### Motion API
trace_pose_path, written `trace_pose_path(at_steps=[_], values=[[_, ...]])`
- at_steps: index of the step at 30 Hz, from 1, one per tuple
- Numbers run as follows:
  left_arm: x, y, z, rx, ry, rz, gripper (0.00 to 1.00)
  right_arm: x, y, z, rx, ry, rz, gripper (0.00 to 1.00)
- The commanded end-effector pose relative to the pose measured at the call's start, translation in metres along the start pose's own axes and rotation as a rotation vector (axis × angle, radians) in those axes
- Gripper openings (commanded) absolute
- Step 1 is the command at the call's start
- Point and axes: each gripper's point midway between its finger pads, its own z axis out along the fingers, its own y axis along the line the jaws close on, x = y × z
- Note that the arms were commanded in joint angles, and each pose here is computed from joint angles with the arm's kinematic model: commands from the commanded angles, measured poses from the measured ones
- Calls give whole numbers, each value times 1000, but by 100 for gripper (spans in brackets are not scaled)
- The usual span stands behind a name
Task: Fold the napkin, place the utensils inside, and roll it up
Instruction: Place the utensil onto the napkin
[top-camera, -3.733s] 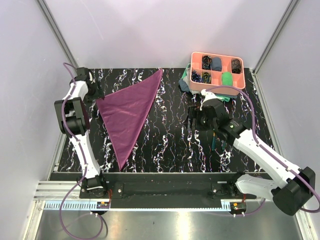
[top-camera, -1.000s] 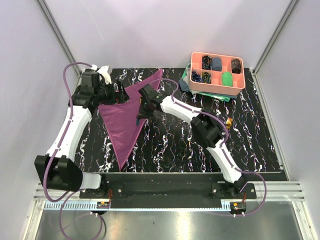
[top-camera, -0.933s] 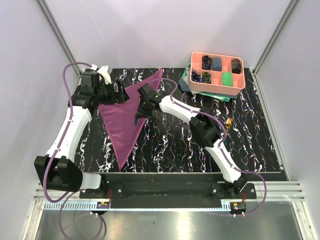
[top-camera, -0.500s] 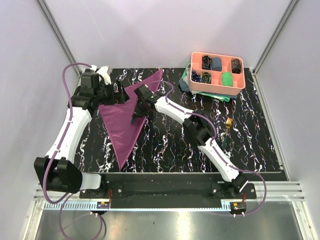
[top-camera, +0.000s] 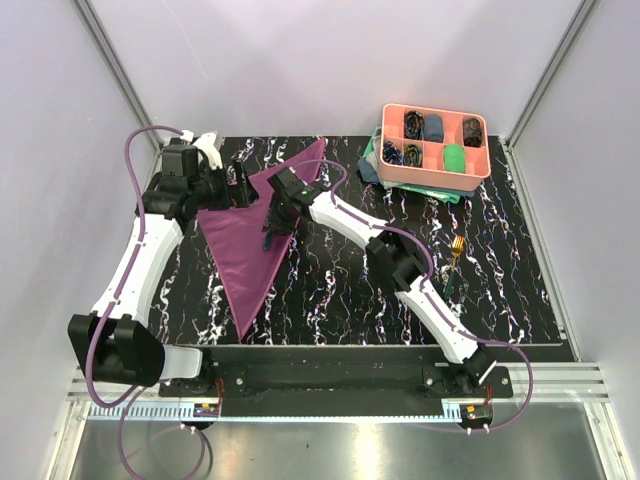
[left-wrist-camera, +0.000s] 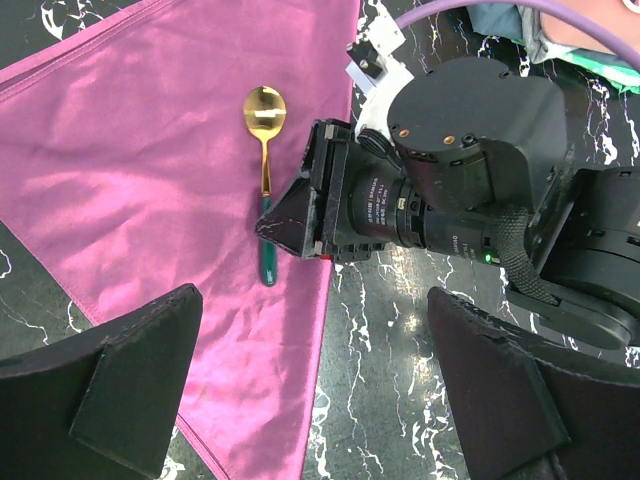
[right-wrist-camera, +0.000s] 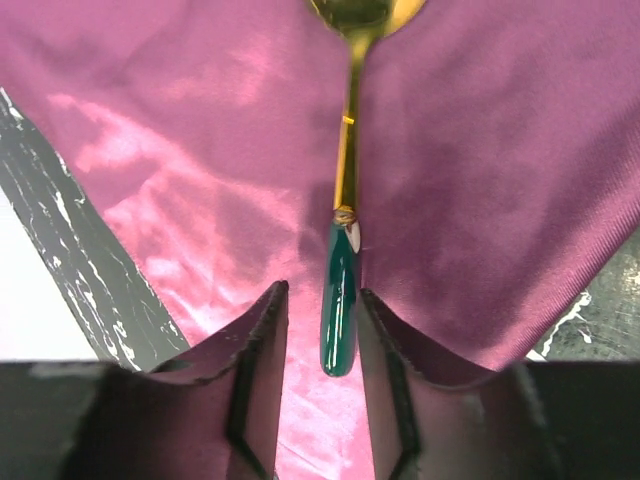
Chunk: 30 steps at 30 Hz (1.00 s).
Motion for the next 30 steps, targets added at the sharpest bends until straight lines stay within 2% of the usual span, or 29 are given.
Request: trace_pose_path(at_steps=[1,5,7,8,10,13,15,16,17,18,19,21,22,23,25,27,28,30], values=[[-15,-7,-8,26,-65,12,98,-12,26,-17,-62,-49,-44,44],[-18,-9,-14,26,-89,10,98,-17,38,-41,-95,-65,-106,51],[-24,-9,-17,20,-125,8,98,-7,28,-44,-86,-36,-146,51],[-24,-10,-22,20,-144,-2,98,-12,44,-65,-142,-61,-163,51],[-31,-12,-27,23,-189,-1,98,-7,46,-81,-180,-64,-188,52],[-35,-11,-34,7,-226,-2,98,0,31,-113,-225,-120,-200,58],[-38,-11,-36,3,-244,2,98,5,7,-138,-214,-158,-216,60],[-39,-10,-36,-3,-249,-3,98,15,-22,-136,-161,-137,-211,60],[-42,-10,-35,0,-253,-3,98,12,-23,-159,-177,-166,-224,61],[-43,-11,-35,4,-254,-4,98,0,-42,-166,-154,-183,-198,61],[-47,-13,-36,9,-259,-9,98,9,-75,-164,-97,-158,-172,62],[-58,-21,-44,30,-283,-10,97,-6,-99,-195,-78,-221,-144,62],[-61,-25,-47,42,-292,-10,97,-13,-140,-200,-13,-234,-90,62],[-68,-28,-54,50,-314,-2,98,-20,-149,-224,-10,-273,-85,62],[-68,-28,-57,42,-323,12,97,-36,-196,-247,73,-324,-21,62],[-61,-21,-57,10,-321,12,97,-41,-221,-281,148,-373,-15,63],[-60,-18,-59,-1,-327,22,98,-44,-226,-299,161,-404,-9,65],[-51,-10,-54,-29,-309,23,98,-47,-268,-322,298,-426,33,70]])
